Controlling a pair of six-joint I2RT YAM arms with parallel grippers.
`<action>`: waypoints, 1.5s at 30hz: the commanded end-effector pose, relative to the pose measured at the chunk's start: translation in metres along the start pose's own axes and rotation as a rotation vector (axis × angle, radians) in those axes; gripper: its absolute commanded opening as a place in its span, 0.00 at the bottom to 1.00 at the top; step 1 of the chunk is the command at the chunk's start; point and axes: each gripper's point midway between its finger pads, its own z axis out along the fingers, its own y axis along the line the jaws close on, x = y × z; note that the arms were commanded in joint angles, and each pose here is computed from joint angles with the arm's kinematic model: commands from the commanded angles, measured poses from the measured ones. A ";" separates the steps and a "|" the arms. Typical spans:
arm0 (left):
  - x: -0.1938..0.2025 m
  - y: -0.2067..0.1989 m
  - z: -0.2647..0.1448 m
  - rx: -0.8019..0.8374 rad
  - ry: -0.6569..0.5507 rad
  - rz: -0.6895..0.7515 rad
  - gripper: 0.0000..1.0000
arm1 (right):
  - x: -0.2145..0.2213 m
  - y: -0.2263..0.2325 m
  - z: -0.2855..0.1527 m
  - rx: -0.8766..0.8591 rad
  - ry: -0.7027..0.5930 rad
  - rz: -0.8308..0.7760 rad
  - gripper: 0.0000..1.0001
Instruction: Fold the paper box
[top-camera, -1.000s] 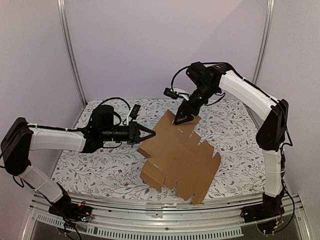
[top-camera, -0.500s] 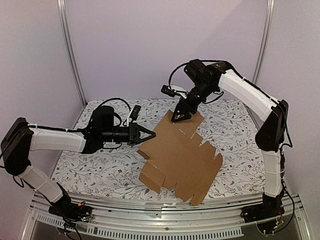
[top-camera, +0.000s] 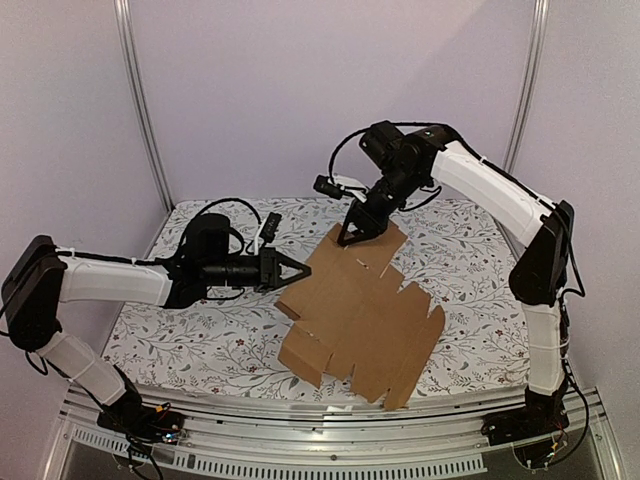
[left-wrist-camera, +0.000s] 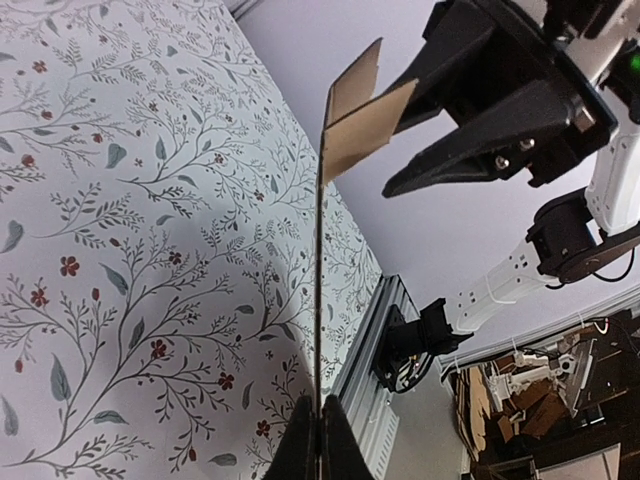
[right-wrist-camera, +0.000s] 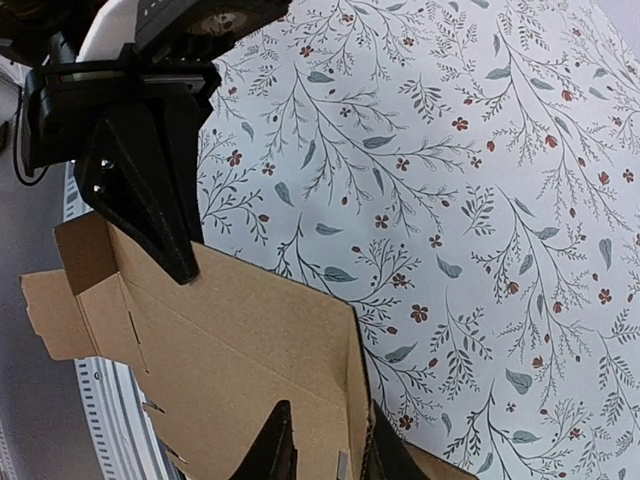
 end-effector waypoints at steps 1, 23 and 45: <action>-0.008 -0.006 -0.002 -0.010 -0.044 0.010 0.00 | -0.008 0.041 0.002 -0.018 0.010 -0.089 0.20; -0.002 -0.017 -0.011 -0.005 0.004 0.132 0.00 | -0.018 0.077 -0.015 -0.118 -0.039 -0.064 0.45; 0.026 -0.030 -0.016 -0.031 0.172 0.368 0.00 | -0.003 0.017 -0.039 0.069 -0.029 -0.137 0.42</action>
